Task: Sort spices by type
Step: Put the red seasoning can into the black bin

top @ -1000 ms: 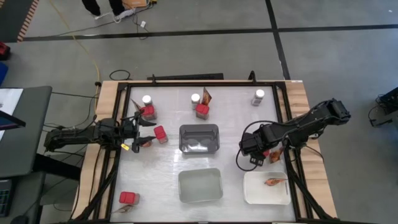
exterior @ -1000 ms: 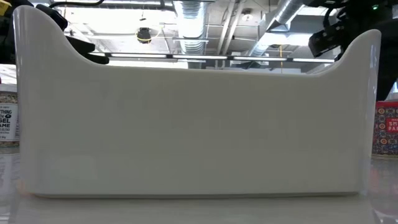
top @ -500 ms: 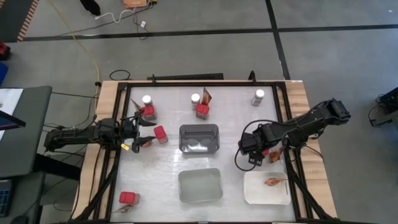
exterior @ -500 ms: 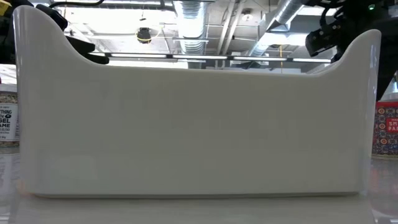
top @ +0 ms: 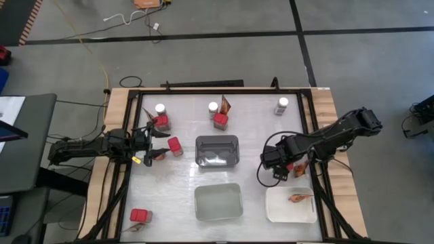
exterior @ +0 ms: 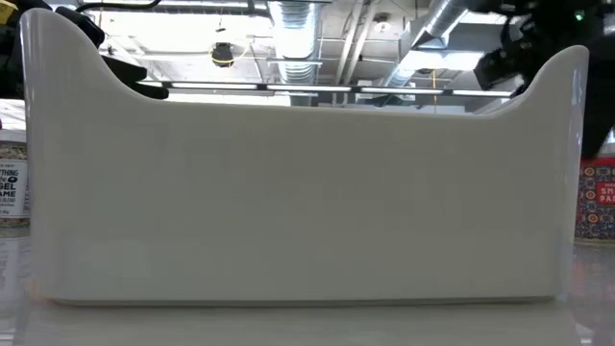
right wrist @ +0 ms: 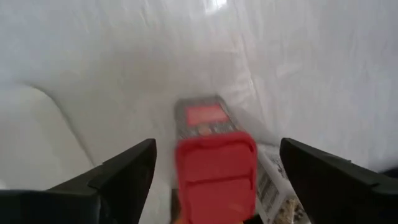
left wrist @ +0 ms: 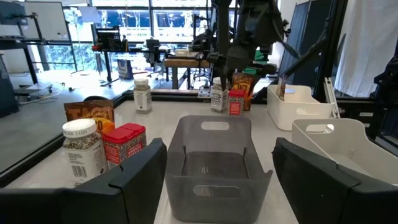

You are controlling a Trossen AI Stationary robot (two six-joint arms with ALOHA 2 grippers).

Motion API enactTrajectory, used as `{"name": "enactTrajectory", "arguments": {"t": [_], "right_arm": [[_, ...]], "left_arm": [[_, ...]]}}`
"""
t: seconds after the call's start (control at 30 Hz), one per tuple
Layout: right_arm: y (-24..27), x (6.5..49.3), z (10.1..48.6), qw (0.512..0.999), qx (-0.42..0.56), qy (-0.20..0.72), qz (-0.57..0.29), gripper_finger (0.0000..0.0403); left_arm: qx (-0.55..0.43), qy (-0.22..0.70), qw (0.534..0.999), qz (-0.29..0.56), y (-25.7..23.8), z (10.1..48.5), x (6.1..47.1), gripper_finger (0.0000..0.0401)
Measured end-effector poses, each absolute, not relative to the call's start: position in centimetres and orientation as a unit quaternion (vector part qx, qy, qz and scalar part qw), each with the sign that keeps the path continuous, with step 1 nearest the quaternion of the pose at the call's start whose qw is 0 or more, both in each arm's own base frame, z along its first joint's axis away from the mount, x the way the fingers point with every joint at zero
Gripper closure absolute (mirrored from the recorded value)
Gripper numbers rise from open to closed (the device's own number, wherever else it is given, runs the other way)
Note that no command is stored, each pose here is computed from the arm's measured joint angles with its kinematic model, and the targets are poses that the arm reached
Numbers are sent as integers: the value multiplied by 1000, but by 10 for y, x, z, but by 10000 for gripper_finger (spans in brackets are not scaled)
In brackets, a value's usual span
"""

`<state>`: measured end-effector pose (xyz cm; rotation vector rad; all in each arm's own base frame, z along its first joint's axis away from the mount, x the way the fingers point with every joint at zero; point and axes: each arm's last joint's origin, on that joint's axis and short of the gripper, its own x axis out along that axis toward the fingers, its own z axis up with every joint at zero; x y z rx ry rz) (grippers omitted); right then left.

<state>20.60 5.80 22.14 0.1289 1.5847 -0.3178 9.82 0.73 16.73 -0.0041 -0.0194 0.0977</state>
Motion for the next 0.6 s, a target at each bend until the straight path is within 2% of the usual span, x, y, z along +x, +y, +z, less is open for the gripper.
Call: {"name": "enactTrajectory", "arguments": {"t": [0.37, 0.47, 0.6], "right_arm": [[55, 192, 200, 648, 61, 746, -138, 41], [56, 192, 200, 647, 62, 748, -135, 74], [56, 192, 200, 646, 64, 749, -130, 147]], "left_arm": [[-2, -10, 999, 49, 7, 167, 98, 119], [-2, -10, 999, 49, 7, 167, 98, 119], [-2, -10, 999, 49, 7, 167, 98, 119]]}}
